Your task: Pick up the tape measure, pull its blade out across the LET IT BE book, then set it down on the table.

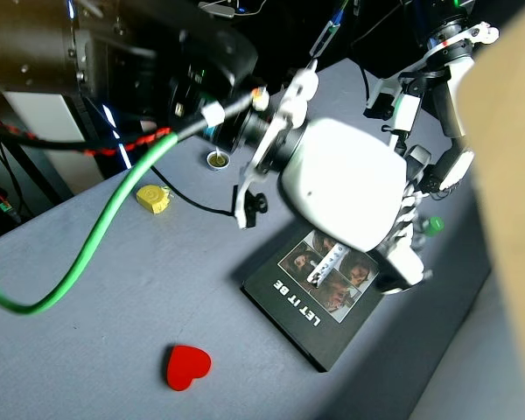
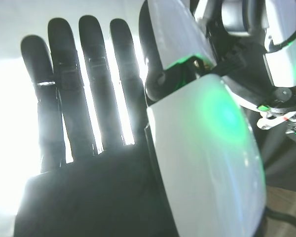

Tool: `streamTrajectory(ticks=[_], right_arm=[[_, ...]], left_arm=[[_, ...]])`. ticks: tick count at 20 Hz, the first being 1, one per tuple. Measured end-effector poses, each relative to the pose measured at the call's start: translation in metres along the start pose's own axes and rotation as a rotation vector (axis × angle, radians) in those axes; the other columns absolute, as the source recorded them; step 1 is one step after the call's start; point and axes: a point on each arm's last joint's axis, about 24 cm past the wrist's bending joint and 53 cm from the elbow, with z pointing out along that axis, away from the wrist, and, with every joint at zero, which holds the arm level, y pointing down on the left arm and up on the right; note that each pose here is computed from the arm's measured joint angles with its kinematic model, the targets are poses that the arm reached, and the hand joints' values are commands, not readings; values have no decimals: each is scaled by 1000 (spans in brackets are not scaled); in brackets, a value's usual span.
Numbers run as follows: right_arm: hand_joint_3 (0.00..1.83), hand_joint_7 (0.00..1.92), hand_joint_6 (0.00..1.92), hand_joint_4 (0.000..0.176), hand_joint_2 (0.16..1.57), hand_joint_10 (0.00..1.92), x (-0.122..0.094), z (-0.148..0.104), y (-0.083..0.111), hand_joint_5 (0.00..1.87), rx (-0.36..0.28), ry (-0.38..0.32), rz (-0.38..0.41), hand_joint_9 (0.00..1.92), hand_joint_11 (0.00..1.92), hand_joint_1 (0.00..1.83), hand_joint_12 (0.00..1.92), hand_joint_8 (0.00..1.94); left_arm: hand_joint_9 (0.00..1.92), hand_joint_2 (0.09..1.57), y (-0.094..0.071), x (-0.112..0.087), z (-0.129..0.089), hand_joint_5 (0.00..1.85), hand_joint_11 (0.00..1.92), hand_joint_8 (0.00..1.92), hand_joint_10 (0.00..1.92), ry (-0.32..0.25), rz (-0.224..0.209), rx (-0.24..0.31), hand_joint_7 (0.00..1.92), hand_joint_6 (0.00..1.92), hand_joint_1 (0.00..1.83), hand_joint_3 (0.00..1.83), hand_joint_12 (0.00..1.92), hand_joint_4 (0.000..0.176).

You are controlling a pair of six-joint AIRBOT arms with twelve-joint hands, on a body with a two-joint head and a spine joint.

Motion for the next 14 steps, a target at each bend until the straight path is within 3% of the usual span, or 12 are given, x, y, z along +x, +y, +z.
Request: streamTrajectory(ticks=[7,11,14], right_arm=[[1,838,1,0,1122,37,-3,7,-17,738,73,-18,26,848,412,1000,1068,8],[2,850,1,0,1125,41,15,9,-26,738,99,22,33,863,425,1003,1066,11],[2,853,1,0,1128,38,16,9,-27,738,98,23,25,861,419,1008,1061,11]], left_arm=[[843,1133,3,0,0,969,720,1141,1372,-3,-7,-10,906,830,1372,0,1366,0],[830,1137,4,-2,0,930,722,1140,1377,-10,1,-14,924,872,1371,1,1362,0],[816,1140,4,-2,0,926,726,1148,1384,-10,-3,-14,928,877,1370,1,1366,0]])
